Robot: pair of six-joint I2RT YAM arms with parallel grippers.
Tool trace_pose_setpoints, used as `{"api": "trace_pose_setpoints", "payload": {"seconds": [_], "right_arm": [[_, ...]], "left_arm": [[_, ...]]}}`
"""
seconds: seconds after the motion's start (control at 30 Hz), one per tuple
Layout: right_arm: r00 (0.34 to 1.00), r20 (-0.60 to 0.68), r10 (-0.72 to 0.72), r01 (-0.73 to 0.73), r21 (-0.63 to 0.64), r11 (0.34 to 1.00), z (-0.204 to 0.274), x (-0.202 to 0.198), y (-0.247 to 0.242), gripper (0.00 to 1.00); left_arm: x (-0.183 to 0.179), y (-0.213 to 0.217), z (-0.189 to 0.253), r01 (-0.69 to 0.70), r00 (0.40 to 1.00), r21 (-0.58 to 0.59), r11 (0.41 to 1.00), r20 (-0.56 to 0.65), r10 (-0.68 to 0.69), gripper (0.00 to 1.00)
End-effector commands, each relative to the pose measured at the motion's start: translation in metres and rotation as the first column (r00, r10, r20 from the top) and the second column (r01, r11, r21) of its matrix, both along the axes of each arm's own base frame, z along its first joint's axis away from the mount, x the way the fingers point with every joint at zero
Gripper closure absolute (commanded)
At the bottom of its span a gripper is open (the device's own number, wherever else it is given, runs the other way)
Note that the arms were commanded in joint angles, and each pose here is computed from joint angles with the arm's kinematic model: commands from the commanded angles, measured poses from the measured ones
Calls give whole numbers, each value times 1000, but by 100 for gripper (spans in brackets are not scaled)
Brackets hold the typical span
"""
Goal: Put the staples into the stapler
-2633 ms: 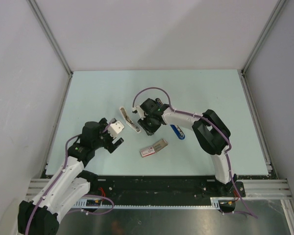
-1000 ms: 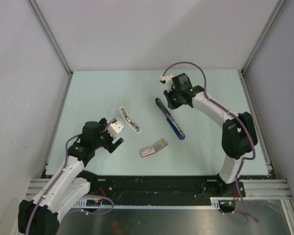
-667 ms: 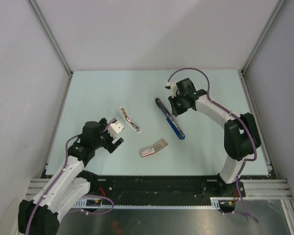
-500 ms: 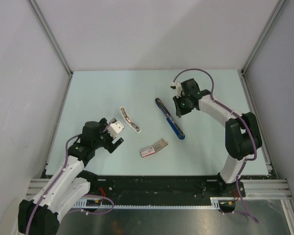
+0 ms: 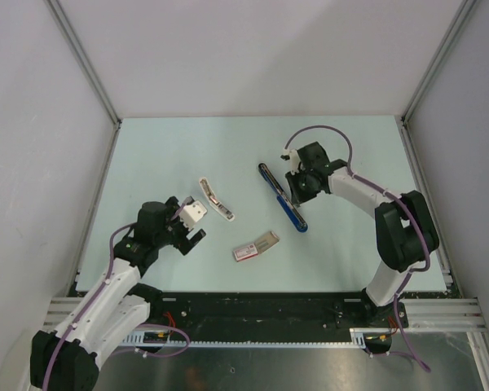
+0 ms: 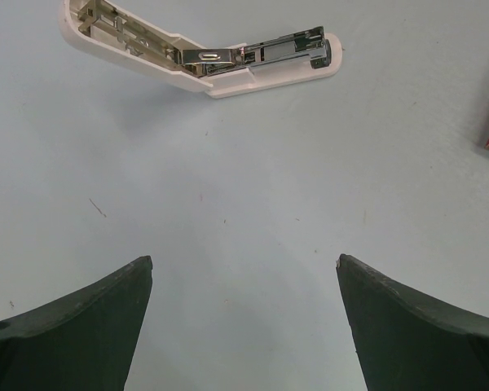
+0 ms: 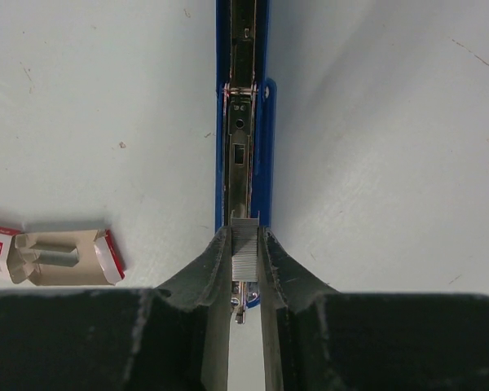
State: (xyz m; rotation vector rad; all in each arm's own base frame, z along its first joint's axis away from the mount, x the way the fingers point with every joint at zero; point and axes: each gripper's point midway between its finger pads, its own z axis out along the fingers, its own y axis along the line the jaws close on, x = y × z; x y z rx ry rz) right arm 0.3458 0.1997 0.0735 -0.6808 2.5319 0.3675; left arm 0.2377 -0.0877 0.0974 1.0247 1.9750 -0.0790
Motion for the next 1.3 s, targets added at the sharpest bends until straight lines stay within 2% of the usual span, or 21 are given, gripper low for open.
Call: {"api": "trace_pose_setpoints", "payload": {"seconds": [0.0,1.27], "right_arm": [[998,56,0,-2,46,999,15,4,10,86],[996,29,83,-83,0,997,-12,-2,15,87]], "left_arm": [[4,-1,6,5,1000,-8,1000,27,-5,1],[4,0,4,5,1000,-6,1000,26,-5,0]]}}
